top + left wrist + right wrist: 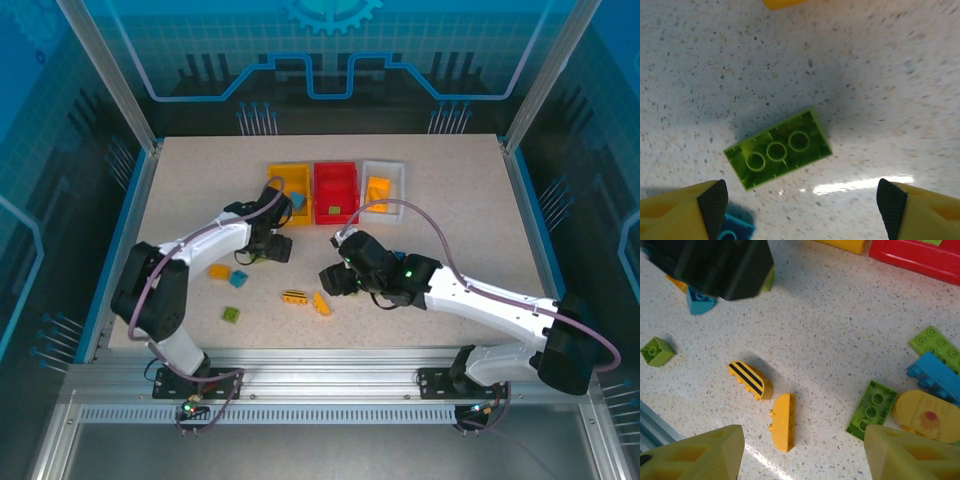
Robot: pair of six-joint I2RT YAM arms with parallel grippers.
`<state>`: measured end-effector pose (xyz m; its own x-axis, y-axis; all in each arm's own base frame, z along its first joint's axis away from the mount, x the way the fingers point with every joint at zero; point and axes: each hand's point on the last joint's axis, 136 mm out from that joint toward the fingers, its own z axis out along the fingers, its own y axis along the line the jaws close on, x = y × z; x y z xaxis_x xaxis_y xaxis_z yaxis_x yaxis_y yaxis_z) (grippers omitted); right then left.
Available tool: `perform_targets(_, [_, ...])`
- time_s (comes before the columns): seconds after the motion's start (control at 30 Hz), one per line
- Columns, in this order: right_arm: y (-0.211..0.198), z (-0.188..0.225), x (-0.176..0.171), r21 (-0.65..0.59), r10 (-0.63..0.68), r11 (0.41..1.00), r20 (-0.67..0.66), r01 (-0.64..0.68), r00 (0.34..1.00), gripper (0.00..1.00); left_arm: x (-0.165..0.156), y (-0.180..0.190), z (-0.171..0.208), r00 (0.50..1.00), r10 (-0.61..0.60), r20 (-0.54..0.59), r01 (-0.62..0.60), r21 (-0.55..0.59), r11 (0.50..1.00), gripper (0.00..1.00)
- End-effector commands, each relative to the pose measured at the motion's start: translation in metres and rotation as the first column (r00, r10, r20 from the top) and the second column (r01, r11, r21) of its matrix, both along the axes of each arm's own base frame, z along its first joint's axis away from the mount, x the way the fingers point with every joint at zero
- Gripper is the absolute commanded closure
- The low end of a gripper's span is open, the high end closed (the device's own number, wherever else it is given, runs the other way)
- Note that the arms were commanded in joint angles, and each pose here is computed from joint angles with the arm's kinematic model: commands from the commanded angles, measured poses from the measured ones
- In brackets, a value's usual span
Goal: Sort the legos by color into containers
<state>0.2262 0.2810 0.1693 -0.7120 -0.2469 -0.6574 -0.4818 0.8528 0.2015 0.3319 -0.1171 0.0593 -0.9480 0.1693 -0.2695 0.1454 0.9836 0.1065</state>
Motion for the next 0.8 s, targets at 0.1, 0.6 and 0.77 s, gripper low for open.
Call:
perform_targets(0.1, [0.005, 0.017, 0.003, 0.041, -0.021, 0.999, 0.038, 0.019, 0.999, 0.33, 0.027, 0.000, -0.005, 0.986, -0.166, 0.001, 0.166, 0.030, 0.986, 0.14])
perform_targets(0.6, [-0.004, 0.020, 0.001, 0.057, -0.053, 0.997, 0.039, 0.051, 0.998, 0.33, 0.016, -0.001, -0.030, 0.978, -0.097, -0.182, 0.072, -0.141, 0.987, 0.09])
perform_targets(0.77, [-0.004, 0.020, 0.001, 0.059, -0.056, 0.997, 0.035, 0.054, 0.998, 0.33, 0.003, -0.003, -0.031, 0.976, -0.047, -0.211, 0.011, -0.168, 0.986, 0.15])
